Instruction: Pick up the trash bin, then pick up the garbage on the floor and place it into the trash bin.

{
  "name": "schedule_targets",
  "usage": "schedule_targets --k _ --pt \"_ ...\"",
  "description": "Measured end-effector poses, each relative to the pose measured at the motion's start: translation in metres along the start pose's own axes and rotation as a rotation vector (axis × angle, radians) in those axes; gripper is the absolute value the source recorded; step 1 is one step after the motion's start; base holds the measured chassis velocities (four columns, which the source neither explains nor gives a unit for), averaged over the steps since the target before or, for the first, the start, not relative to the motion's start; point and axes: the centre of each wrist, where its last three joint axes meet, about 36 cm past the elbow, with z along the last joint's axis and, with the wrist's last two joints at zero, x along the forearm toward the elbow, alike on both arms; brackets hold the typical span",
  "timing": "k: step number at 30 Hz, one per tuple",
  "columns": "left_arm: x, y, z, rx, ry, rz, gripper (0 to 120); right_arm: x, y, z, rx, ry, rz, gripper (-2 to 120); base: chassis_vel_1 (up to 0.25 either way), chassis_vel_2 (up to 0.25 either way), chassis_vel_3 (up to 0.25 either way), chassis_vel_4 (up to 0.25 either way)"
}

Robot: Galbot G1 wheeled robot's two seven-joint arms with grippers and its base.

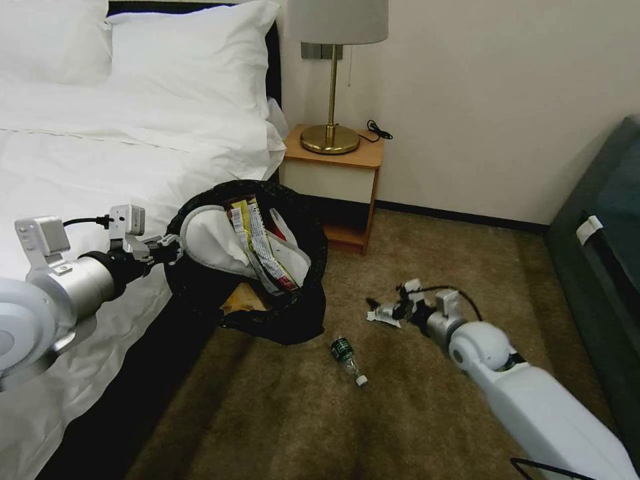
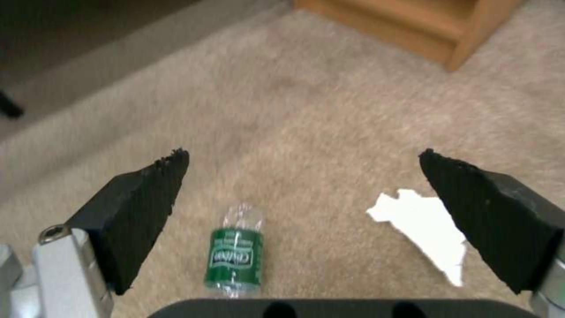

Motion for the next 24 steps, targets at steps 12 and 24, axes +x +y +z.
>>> schedule_targets --k 12,24 --pt "-0.001 -0.001 -0.001 -0.009 0.007 0.008 1 -0.048 0.018 0.062 0.021 0.078 -0.074 100 0.000 0.000 0.000 0.000" --pt "0.000 -0.005 0.000 -0.019 0.017 0.018 1 -0.098 0.048 0.098 -0.060 0.117 -0.043 100 0.000 0.000 0.000 0.000"
